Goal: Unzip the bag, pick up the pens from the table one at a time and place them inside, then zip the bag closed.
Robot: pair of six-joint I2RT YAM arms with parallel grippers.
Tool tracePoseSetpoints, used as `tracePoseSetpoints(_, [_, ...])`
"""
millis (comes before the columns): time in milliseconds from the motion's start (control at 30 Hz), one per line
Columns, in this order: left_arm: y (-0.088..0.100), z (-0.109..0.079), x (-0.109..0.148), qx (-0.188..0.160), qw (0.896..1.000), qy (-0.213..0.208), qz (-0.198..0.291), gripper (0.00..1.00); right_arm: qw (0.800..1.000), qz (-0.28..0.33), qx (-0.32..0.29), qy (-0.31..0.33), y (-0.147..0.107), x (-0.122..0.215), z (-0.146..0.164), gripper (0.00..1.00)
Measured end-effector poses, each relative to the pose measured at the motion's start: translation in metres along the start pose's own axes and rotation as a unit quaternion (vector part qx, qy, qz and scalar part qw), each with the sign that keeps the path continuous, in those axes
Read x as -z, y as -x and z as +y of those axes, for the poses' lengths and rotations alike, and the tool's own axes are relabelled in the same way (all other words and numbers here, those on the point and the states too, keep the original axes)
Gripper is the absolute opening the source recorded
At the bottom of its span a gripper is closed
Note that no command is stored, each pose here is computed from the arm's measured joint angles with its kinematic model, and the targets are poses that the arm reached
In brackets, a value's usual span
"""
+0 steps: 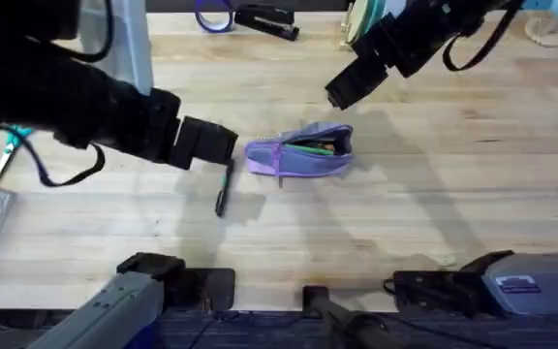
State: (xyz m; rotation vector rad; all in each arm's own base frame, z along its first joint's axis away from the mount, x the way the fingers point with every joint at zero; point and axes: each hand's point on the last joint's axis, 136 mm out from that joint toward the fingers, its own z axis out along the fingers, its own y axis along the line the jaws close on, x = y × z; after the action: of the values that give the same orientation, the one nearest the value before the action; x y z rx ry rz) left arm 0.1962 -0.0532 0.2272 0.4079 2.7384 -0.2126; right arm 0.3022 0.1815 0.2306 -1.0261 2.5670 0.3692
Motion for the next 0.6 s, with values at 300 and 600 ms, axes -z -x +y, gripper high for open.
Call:
tracePoseSetpoints(300, [0.002,0.005,-0.013,0.049,0.998,0.005,0.03,0.995,1.0,0.0,0.0,0.0,0.0,0.0,0.0,0.996])
tracePoseSetpoints(600, [0.0,0.005,-0.015,0.102,0.994,0.008,0.033,0.995,1.0,0.0,0.0,0.0,0.0,0.0,0.0,0.996])
